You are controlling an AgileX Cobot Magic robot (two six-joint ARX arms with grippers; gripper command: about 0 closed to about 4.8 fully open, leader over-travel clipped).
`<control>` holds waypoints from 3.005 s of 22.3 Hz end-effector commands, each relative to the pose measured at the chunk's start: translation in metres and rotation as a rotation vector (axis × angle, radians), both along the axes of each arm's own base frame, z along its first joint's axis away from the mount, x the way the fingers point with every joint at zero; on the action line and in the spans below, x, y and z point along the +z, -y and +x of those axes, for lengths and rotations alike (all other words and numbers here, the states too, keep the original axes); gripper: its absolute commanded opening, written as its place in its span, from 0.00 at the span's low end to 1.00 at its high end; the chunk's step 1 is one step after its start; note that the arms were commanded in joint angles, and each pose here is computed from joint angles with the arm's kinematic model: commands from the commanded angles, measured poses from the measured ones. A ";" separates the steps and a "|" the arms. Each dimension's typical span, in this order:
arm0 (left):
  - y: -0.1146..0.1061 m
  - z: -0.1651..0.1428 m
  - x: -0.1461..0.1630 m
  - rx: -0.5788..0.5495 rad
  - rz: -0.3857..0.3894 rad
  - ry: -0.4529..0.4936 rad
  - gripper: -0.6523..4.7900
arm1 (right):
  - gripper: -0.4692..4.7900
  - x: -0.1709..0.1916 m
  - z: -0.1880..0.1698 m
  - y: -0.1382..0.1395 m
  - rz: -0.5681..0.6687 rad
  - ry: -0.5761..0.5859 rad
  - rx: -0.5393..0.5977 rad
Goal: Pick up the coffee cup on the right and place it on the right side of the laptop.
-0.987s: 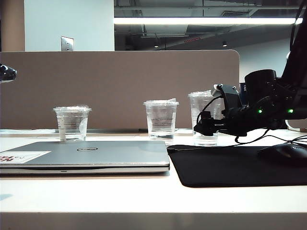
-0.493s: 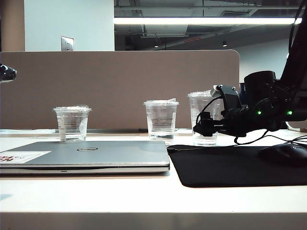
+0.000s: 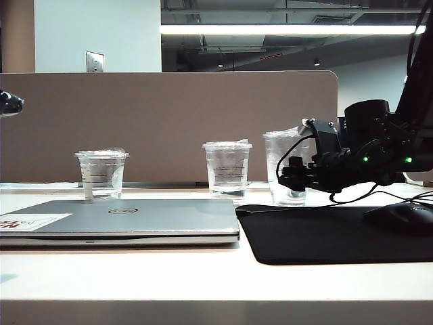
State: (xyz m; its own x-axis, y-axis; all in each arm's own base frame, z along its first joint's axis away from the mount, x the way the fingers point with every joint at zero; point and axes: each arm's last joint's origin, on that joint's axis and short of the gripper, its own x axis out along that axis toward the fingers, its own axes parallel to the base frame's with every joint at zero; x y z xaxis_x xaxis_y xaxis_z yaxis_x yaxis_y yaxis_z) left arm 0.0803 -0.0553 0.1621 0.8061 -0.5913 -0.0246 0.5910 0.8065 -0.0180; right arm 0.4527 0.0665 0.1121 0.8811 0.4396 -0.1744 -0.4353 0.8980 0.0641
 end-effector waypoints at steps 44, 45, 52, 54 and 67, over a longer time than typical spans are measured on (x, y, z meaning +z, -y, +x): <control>0.000 0.000 0.002 -0.002 -0.004 0.009 0.11 | 0.60 0.013 -0.156 -0.042 0.037 -0.057 0.206; 0.000 0.000 0.002 -0.002 -0.004 0.009 0.11 | 0.60 0.012 -0.156 -0.042 0.036 -0.061 0.206; 0.000 0.000 0.002 -0.002 -0.004 0.009 0.11 | 0.82 0.008 -0.156 -0.041 0.036 -0.080 0.191; 0.000 0.000 0.002 -0.002 -0.004 0.009 0.11 | 0.88 0.008 -0.158 -0.041 0.061 -0.096 0.187; 0.000 0.000 0.002 0.001 -0.004 0.009 0.11 | 0.91 0.024 -0.230 -0.017 0.113 -0.100 0.194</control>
State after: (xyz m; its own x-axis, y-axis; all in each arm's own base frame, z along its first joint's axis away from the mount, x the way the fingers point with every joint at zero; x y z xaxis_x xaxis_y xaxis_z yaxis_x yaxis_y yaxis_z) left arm 0.0804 -0.0552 0.1621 0.8065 -0.5907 -0.0246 0.5904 0.8069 -0.0180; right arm 0.2269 0.0848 0.1329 0.7599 0.6119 -0.2194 -0.5785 0.7905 0.2012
